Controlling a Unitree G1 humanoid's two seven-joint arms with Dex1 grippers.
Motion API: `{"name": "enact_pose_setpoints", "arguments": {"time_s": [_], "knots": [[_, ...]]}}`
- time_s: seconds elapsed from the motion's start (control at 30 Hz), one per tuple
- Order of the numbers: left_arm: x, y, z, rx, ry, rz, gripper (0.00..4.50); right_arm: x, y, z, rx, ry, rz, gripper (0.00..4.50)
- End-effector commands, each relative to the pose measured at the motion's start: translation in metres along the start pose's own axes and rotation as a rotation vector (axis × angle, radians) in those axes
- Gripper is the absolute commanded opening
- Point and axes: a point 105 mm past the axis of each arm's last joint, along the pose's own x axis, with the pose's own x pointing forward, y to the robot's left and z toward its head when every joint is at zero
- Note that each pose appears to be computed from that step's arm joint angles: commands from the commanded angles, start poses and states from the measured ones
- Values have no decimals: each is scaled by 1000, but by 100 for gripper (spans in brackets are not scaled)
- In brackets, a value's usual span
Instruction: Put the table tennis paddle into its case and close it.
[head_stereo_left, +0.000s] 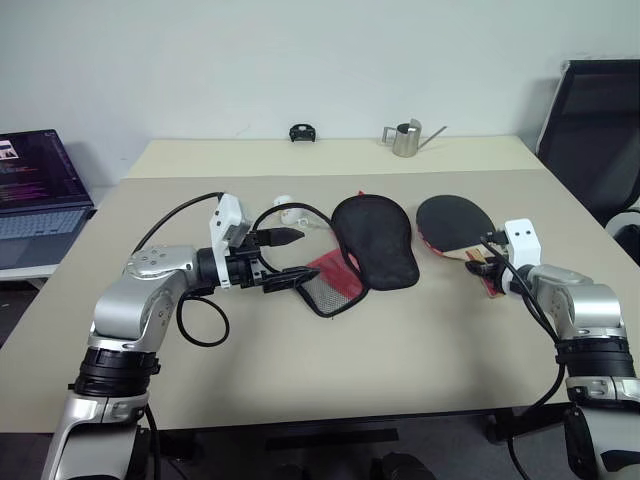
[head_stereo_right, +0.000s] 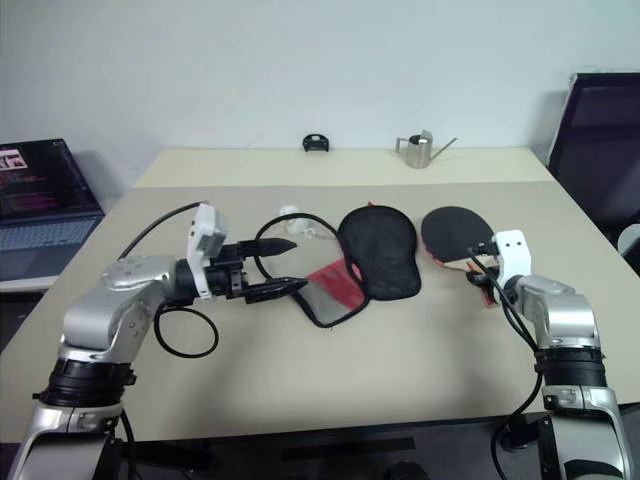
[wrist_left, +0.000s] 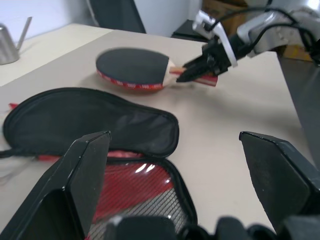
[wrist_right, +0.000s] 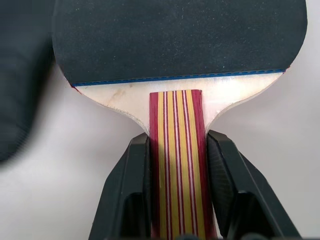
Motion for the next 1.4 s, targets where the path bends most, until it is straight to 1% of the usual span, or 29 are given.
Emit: {"name": "enact_pose_setpoints", "arguments": {"time_s": [0.03,0.13,0.33,0.5,0.73,0.9,1.4], "knots": [[-6,0,15,45,-37,20,450,-5,19,37,-17,-105,35,116],[-6,-1,14,43,-39,25,450,-2,36,43,-5,-113,60,116],[-6,-1,14,40,-43,36,450,13,87,42,37,-110,127,116],[-6,0,14,43,-44,40,450,31,109,44,87,-112,136,116],[-6,1,15,51,-44,43,450,51,113,46,92,-110,108,116],[-6,1,15,53,-45,48,450,65,111,39,83,-85,82,116],[-7,1,15,56,-45,56,450,77,125,35,61,-72,102,116]]}}
